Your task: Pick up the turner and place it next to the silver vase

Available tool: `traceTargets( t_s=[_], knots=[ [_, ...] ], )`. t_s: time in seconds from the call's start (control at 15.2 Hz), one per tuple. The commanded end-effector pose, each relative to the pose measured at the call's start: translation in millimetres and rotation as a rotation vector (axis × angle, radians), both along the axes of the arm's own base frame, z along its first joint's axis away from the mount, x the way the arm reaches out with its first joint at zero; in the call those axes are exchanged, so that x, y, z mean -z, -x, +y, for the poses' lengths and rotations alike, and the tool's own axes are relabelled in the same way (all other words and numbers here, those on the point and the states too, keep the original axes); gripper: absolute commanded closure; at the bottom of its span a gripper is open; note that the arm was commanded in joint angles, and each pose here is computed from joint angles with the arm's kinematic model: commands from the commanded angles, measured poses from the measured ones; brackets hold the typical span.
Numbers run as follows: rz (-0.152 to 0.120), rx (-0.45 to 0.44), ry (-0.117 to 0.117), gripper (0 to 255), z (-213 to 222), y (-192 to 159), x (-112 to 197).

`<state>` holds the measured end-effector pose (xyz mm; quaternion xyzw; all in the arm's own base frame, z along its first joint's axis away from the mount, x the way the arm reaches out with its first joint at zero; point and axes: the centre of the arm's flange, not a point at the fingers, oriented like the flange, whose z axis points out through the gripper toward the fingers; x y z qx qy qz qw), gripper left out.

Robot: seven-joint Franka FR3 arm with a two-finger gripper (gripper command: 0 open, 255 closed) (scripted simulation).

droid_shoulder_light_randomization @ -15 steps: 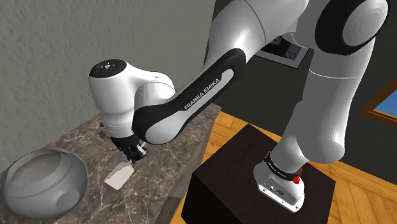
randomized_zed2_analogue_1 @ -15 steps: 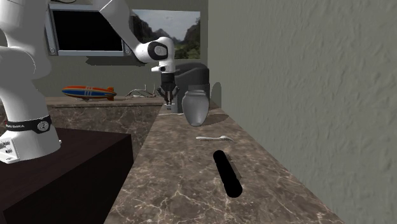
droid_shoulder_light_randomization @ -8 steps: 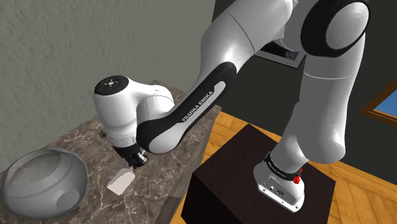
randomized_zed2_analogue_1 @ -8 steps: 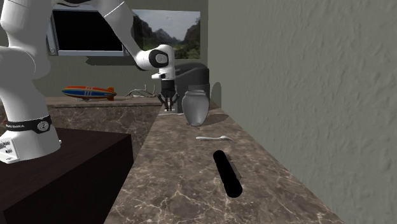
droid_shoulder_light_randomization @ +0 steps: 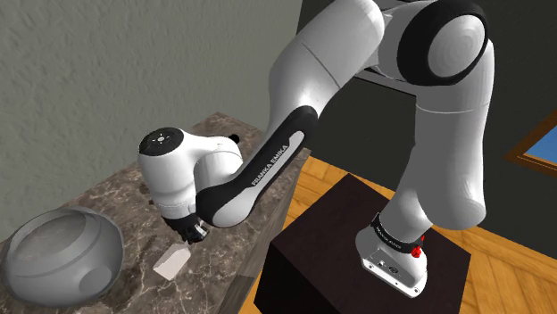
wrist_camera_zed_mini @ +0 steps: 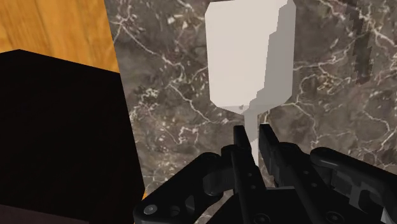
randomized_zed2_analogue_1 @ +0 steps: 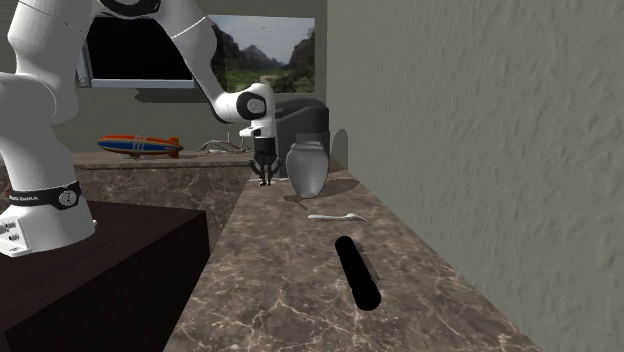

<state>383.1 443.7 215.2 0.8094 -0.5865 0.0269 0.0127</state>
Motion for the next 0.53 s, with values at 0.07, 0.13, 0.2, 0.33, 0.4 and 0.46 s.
traceTargets(
  t_s=[0.07,0.13,0.2,0.33,0.4,0.46],
  knots=[
    [0.000,0.000,0.000,255,0,0,16],
    [0.000,0.000,0.000,255,0,0,21],
    [0.000,0.000,0.000,255,0,0,26],
    [0.000,0.000,0.000,255,0,0,37],
    [0.000,0.000,0.000,255,0,0,42],
    [0.000,0.000,0.000,255,0,0,47]
  ],
)
